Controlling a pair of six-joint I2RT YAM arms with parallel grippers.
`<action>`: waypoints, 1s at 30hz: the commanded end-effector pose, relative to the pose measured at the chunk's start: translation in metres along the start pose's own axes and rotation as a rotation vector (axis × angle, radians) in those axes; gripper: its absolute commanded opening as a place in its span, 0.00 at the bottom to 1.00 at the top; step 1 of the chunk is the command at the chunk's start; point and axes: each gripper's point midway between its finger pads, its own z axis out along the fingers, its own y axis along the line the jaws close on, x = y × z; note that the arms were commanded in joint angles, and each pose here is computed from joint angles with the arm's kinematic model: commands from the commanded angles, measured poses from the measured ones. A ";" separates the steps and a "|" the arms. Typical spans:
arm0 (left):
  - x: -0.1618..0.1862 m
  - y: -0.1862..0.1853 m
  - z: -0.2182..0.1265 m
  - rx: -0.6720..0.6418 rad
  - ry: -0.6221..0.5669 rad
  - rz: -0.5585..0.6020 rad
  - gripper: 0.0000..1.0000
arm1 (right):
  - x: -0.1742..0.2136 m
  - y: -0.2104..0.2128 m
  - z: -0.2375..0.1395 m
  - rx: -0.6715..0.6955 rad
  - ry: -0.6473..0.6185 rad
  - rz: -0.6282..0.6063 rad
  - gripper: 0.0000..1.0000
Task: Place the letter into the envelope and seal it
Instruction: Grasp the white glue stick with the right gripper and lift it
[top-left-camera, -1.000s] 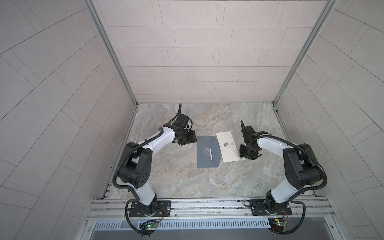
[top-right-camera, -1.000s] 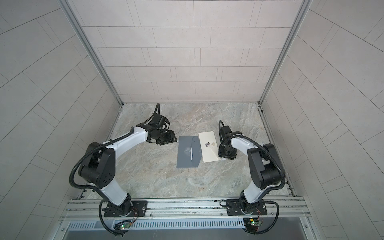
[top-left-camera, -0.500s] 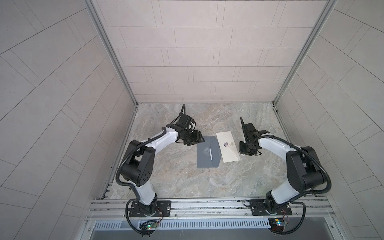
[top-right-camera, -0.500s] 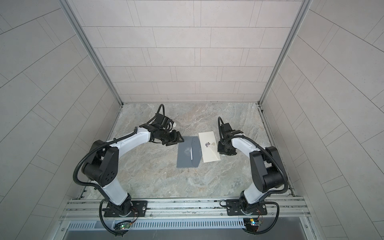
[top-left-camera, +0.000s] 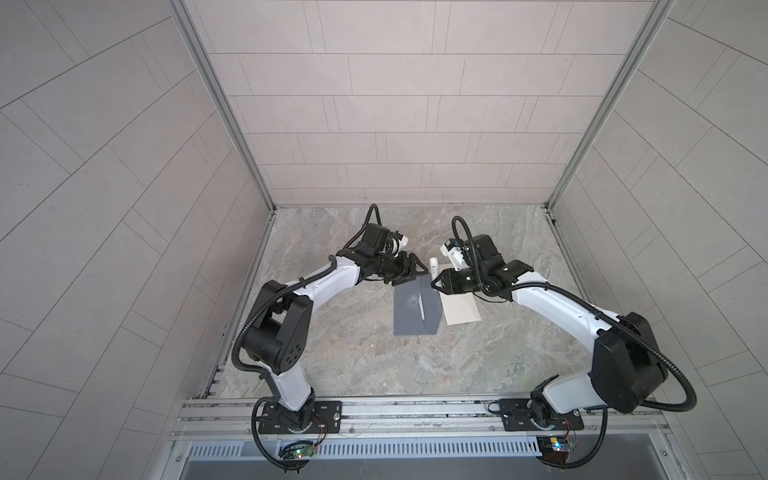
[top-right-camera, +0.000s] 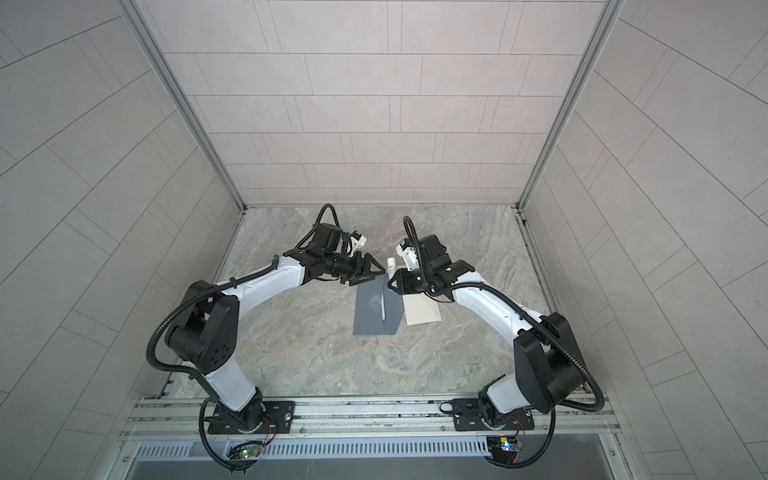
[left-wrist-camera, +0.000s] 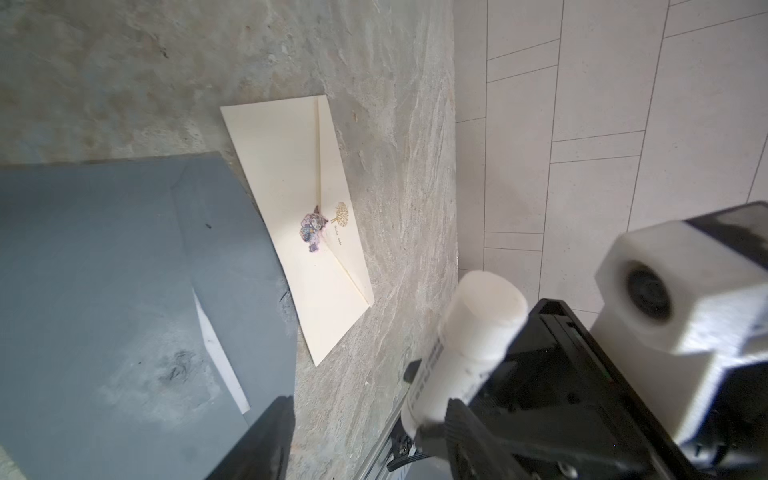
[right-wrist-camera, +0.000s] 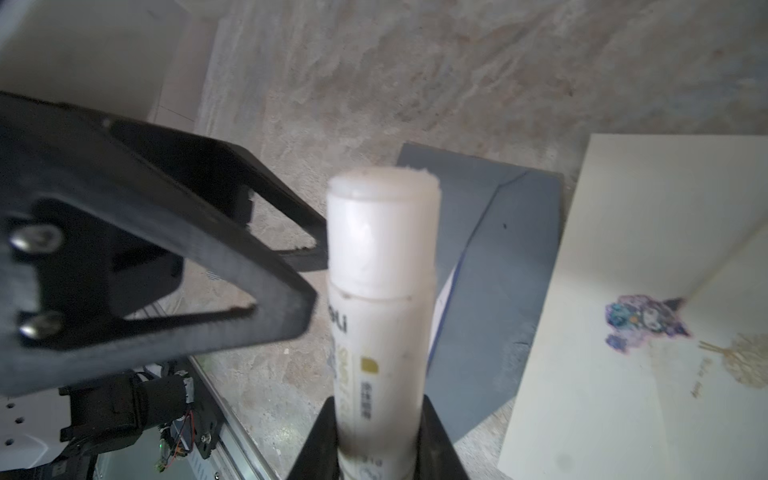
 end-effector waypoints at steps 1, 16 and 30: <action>0.002 -0.015 -0.002 0.062 -0.005 0.022 0.64 | -0.008 0.023 0.007 -0.071 0.012 -0.038 0.00; -0.006 -0.016 -0.030 0.073 -0.082 0.036 0.59 | -0.011 0.016 0.021 -0.014 0.038 -0.020 0.00; -0.005 -0.024 -0.010 0.078 -0.057 0.060 0.65 | -0.010 0.047 0.024 -0.127 0.060 -0.056 0.00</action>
